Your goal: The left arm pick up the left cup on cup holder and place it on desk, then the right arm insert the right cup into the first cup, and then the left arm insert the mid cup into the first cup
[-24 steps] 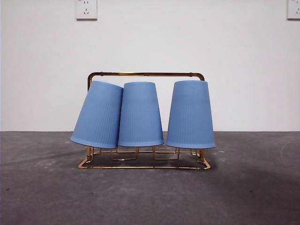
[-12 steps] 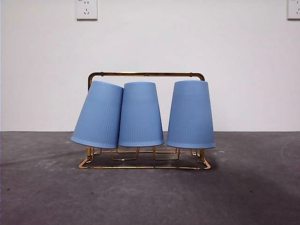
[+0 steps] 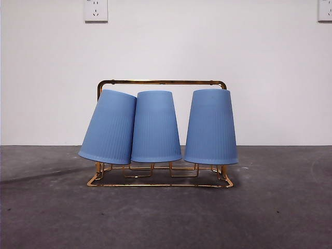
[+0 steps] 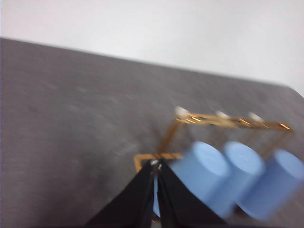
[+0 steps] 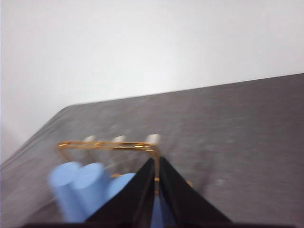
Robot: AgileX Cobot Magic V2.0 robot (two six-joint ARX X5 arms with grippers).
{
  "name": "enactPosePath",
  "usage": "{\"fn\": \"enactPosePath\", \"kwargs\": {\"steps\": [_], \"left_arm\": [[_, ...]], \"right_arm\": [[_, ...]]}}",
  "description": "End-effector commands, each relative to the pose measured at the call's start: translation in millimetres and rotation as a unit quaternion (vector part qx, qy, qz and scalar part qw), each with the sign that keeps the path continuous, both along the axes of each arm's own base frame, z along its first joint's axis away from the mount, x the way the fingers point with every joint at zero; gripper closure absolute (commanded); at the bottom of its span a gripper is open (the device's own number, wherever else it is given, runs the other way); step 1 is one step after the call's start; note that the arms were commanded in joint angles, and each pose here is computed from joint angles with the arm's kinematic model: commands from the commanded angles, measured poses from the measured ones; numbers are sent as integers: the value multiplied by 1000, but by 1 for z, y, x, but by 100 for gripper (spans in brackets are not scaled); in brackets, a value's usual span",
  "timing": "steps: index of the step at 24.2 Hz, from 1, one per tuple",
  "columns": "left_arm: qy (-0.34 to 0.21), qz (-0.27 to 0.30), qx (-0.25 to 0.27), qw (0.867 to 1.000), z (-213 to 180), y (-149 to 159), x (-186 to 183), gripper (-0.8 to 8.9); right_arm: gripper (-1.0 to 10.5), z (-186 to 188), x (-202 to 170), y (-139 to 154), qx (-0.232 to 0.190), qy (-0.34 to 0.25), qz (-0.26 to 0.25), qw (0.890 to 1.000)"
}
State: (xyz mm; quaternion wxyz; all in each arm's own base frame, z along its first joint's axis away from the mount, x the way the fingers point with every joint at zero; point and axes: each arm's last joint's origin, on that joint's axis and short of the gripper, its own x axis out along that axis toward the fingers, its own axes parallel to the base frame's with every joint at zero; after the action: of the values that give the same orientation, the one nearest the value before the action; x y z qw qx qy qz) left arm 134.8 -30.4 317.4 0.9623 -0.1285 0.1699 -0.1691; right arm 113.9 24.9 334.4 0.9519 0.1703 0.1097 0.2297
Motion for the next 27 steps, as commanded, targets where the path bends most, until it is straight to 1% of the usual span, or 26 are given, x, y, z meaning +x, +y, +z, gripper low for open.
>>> {"fn": "enactPosePath", "kwargs": {"steps": [1,3,6,11,15,18,20,22,23,24,25,27], "left_arm": [[20,-63,23,998,20,-6,7,806],[39,-101,32,994,28,-12,12,806],[52,-151,46,986,38,-19,17,806],[55,-224,62,971,43,-31,15,806],[65,-247,68,964,41,-37,11,806],[70,-251,69,963,40,-38,10,794],[68,-251,69,963,40,-38,11,667],[68,-251,69,963,40,-38,11,444],[68,-251,69,963,40,-38,11,331],[68,-251,69,963,40,-38,11,257],[68,-251,69,963,40,-38,11,225],[68,-251,68,963,40,-38,11,219]], "right_arm": [[935,20,4,4,-21,3,47,999],[935,29,7,6,-34,18,82,996],[935,36,12,10,-50,38,118,991],[935,36,16,13,-78,68,151,983],[935,31,14,14,-95,89,162,978],[935,29,13,14,-94,97,162,977],[916,29,13,14,-94,99,162,977],[736,29,13,14,-95,98,162,977],[612,29,13,14,-95,99,161,978],[517,29,13,14,-95,99,161,978],[458,29,13,14,-95,99,161,978],[450,29,13,14,-93,98,160,978]]}}
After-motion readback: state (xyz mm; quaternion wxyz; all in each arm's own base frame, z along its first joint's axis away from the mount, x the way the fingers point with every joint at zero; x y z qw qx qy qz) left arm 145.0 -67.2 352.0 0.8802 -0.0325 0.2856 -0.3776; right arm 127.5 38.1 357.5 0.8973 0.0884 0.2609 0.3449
